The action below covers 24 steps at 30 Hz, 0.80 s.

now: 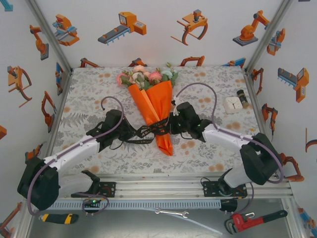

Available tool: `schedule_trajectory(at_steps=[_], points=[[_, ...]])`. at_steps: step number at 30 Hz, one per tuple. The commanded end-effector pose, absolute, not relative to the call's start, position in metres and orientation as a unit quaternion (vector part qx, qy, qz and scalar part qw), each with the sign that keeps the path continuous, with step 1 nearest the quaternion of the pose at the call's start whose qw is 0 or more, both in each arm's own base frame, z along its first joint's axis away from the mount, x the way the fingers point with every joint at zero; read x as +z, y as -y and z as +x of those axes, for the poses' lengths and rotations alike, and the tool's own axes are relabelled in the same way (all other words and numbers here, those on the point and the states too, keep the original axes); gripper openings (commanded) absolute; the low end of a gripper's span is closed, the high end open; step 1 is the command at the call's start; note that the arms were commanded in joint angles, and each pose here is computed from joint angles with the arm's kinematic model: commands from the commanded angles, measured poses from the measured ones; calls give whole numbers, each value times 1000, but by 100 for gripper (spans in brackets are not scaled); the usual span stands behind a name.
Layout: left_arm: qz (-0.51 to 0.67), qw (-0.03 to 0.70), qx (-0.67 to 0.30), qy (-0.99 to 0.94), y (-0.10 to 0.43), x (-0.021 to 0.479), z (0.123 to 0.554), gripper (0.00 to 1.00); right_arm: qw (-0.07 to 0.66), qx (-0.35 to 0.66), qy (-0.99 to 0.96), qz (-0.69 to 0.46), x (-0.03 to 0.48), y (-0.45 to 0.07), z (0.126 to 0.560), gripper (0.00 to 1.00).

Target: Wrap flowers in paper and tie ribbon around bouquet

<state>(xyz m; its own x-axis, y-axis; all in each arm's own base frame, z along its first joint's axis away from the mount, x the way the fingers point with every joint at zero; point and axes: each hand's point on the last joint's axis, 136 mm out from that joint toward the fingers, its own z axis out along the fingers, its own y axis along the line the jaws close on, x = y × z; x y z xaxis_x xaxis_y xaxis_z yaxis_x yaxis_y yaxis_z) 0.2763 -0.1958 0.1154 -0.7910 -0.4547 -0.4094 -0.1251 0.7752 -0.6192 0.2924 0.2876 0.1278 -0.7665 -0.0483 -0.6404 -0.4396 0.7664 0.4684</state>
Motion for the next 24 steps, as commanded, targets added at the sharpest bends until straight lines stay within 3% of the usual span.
schedule_trajectory(at_steps=[1, 5, 10, 19, 24], points=[[-154, 297, -269, -903, 184, 122, 280, 0, 354, 365, -831, -226, 176, -314, 274, 0], [-152, 298, -265, -904, 183, 124, 283, 0, 341, 415, -779, -323, 190, -349, 237, 0], [-152, 307, -254, -905, 177, 129, 285, 0, 306, 425, -781, -339, 173, -363, 226, 0], [-95, 324, -167, -926, 157, 134, 296, 30, 355, 320, -817, -322, 156, -329, 245, 0], [55, 364, -258, -893, 207, 195, 301, 36, 367, 303, -814, -332, 154, -323, 246, 0]])
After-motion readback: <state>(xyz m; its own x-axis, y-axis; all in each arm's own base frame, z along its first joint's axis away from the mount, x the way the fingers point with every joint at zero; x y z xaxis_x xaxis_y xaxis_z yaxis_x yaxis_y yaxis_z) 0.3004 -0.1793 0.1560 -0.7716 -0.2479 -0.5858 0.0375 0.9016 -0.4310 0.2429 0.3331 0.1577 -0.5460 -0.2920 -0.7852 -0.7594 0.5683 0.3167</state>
